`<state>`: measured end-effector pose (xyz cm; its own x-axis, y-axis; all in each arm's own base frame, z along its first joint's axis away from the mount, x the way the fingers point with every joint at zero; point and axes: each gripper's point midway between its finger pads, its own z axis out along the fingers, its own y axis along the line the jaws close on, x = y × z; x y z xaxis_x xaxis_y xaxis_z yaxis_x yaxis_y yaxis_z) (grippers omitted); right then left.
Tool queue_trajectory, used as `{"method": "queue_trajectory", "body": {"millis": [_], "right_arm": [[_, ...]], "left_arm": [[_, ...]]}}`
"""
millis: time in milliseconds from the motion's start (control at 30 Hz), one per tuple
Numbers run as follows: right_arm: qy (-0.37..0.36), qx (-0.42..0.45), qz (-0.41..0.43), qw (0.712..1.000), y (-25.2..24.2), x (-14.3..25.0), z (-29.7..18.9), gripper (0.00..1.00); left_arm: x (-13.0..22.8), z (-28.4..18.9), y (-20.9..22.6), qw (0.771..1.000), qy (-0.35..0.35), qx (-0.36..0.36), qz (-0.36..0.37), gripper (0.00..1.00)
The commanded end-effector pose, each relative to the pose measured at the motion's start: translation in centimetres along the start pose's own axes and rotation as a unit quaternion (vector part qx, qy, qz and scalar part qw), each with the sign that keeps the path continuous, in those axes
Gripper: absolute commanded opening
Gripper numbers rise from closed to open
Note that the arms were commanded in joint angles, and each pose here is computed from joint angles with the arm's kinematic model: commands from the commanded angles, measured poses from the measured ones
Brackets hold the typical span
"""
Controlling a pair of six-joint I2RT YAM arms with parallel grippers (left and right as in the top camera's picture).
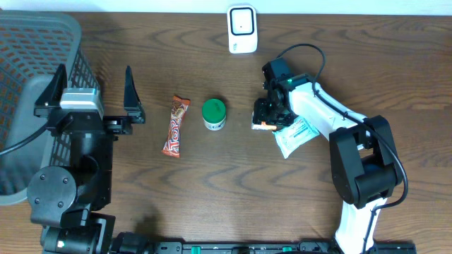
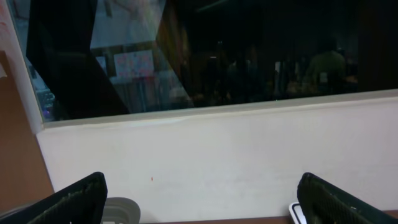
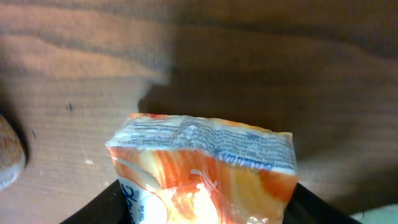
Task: Scan the item barcode
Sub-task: 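Reach the right gripper to the orange tissue pack and grasp it, then carry the orange pack with the right gripper up to the scanner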
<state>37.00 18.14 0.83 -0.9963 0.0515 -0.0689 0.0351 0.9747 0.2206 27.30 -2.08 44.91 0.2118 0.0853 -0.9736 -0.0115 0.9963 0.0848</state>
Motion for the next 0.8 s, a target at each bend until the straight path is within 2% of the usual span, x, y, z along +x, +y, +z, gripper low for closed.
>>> {"method": "queue_trajectory", "body": {"millis": [0, 167, 367, 767], "right_arm": [[0.022, -0.018, 0.005, 1.000, 0.9, 0.2, -0.9, 0.54], [0.082, -0.064, 0.017, 0.994, 3.0, 1.9, -3.3, 0.45], [0.181, -0.120, 0.047, 0.975, 5.2, 5.4, -6.4, 0.47], [0.295, -0.099, 0.072, 0.948, 4.3, 10.6, -8.9, 0.46]], "left_arm": [[0.0, -0.2, 0.2, 1.000, 0.003, -0.005, 0.009, 0.98], [0.1, -0.2, 0.2, 1.000, 0.006, -0.005, 0.009, 0.98], [0.3, -0.2, 0.2, 1.000, 0.010, -0.004, 0.010, 0.98], [0.3, -0.2, 0.2, 1.000, 0.010, -0.004, 0.010, 0.98]]}}
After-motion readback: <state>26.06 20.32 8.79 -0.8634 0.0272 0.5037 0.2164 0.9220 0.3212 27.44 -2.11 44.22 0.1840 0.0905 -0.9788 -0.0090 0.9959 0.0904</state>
